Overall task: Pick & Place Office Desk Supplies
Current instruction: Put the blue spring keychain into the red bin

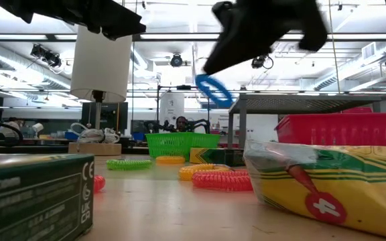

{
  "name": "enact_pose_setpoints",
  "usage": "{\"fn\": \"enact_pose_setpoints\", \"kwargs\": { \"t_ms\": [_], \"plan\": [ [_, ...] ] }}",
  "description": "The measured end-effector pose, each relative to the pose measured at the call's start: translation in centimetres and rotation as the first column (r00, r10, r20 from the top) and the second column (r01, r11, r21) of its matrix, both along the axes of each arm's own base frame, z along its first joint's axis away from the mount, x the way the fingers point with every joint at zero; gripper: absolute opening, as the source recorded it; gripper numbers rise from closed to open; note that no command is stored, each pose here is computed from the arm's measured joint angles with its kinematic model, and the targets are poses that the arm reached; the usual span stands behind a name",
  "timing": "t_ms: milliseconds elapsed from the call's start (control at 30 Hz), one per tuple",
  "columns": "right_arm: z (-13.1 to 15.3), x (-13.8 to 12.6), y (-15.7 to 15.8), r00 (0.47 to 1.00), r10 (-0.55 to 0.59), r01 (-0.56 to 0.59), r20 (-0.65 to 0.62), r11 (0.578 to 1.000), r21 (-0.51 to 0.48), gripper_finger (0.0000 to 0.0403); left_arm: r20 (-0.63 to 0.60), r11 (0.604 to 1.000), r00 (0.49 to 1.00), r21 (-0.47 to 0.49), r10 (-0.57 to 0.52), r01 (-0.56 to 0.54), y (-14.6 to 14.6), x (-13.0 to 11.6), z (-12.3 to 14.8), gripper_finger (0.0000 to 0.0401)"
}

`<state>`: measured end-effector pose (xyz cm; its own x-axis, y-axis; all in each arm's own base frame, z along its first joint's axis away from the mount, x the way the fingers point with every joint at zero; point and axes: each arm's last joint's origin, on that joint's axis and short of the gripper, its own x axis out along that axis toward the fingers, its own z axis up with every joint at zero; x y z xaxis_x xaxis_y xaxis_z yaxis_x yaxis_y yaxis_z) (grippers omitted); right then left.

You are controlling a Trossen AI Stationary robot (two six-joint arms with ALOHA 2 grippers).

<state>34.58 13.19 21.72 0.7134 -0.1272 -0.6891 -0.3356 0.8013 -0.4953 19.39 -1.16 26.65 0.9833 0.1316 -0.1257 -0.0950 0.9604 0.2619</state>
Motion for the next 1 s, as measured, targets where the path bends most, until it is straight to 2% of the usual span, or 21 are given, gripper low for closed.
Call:
{"fn": "enact_pose_setpoints", "kwargs": {
  "t_ms": [233, 400, 467, 600, 767, 867, 1000],
  "plan": [
    [2.3, -3.4, 0.4, 0.989, -0.092, 0.109, -0.114, 0.981, 0.161, 0.0, -0.001, 1.0, 1.0, 0.009, -0.027, 0.027, -0.1, 0.0, 0.0, 0.0256],
    [2.8, -4.6, 0.8, 0.971, -0.11, 0.179, -0.213, 0.923, 0.341, 0.0, -0.002, 0.999, 1.0, 0.017, -0.029, 0.029, -0.1, 0.0, 0.0, 0.0256],
    [2.4, -4.8, 0.9, 0.954, -0.124, 0.225, -0.272, 0.898, 0.379, 0.0, -0.003, 0.999, 1.0, 0.017, -0.029, 0.029, -0.1, 0.0, 0.0, 0.0256],
    [0.1, -4.5, 1.1, 0.91, -0.148, 0.291, -0.387, 0.893, 0.342, 0.0, -0.005, 0.999, 1.0, 0.02, -0.029, 0.029, -0.1, 0.1, -0.1, 0.0256],
    [-2.0, -3.7, 1.0, 0.883, -0.168, 0.322, -0.438, 0.896, 0.306, 0.0006, -0.005, 0.999, 1.0, 0.023, -0.03, 0.03, -0.1, 0.1, -0.1, 0.0256],
    [-2.4, -3.3, 0.6, 0.872, -0.191, 0.349, -0.45, 0.888, 0.3, 0.0025, -0.006, 0.999, 1.0, 0.027, -0.03, 0.03, -0.1, 0.1, -0.1, 0.0256],
    [-2.4, -3.2, 0.1, 0.86, -0.218, 0.388, -0.461, 0.866, 0.315, 0.007, -0.007, 0.999, 1.0, 0.03, -0.031, 0.031, -0.1, 0.1, -0.1, 0.0256]
  ]
}}
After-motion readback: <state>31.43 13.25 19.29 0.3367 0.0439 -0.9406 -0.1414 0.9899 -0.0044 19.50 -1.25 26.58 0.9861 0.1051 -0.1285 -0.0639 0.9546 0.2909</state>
